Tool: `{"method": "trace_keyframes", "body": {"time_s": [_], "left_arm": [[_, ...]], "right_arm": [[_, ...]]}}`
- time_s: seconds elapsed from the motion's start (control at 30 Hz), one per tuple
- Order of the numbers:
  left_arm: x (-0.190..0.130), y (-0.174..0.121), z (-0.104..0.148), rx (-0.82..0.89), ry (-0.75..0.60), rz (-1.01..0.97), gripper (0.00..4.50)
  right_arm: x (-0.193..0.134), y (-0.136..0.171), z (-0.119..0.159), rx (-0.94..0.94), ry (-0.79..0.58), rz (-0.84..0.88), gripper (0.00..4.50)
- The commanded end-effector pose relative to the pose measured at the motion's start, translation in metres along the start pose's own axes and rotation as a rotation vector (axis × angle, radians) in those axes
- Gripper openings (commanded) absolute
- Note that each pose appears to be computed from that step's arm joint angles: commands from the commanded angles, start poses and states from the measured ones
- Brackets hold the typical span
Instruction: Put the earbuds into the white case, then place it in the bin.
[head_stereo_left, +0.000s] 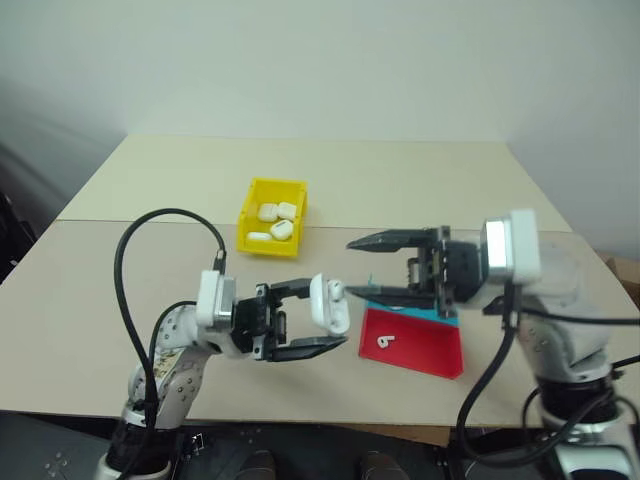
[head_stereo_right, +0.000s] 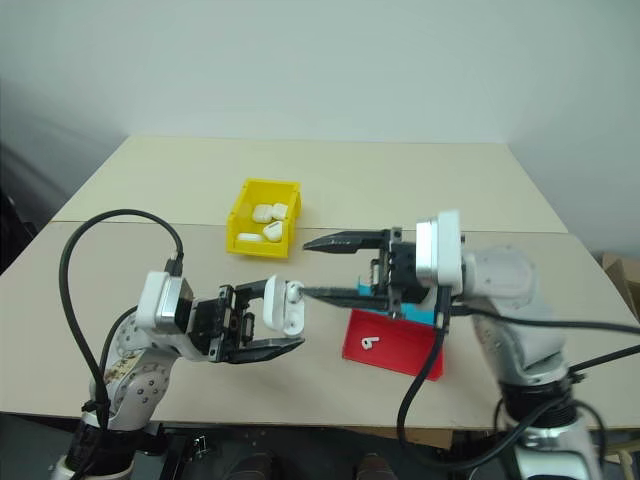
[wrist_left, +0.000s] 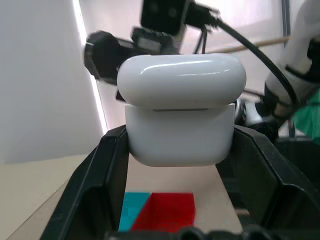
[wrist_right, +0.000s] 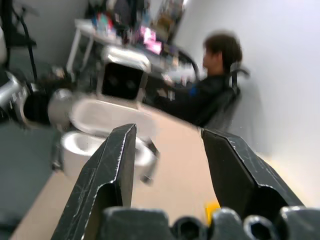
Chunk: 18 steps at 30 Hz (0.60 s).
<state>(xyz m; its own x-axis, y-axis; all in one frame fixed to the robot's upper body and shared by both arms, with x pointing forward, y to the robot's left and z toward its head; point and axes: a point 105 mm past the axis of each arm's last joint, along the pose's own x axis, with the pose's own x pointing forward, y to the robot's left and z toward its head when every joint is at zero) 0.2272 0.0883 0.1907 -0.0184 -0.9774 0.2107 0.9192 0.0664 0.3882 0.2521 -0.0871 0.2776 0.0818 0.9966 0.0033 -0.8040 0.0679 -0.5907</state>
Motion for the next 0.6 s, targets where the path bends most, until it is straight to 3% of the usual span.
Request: {"method": "trace_keyframes", "body": {"time_s": [0.03, 0.13, 0.2, 0.37, 0.6], "left_arm": [[-0.023, -0.009, -0.012, 0.051, 0.103, -0.030, 2.76], [-0.040, -0.018, -0.021, 0.022, 0.158, -0.017, 2.76], [-0.045, -0.021, -0.024, 0.019, 0.179, -0.005, 2.76], [-0.046, -0.022, -0.031, 0.036, 0.203, 0.010, 2.76], [-0.040, -0.026, -0.033, 0.046, 0.196, 0.018, 2.76]], "right_arm": [[-0.020, -0.026, -0.016, 0.008, 0.237, -0.066, 2.57], [-0.044, -0.035, -0.059, 0.057, 0.620, -0.001, 2.57], [-0.054, -0.041, -0.080, 0.099, 0.786, 0.031, 2.57], [-0.046, -0.048, -0.107, 0.130, 0.978, 0.135, 2.57], [-0.034, -0.054, -0.138, 0.101, 1.141, 0.236, 2.57]]}}
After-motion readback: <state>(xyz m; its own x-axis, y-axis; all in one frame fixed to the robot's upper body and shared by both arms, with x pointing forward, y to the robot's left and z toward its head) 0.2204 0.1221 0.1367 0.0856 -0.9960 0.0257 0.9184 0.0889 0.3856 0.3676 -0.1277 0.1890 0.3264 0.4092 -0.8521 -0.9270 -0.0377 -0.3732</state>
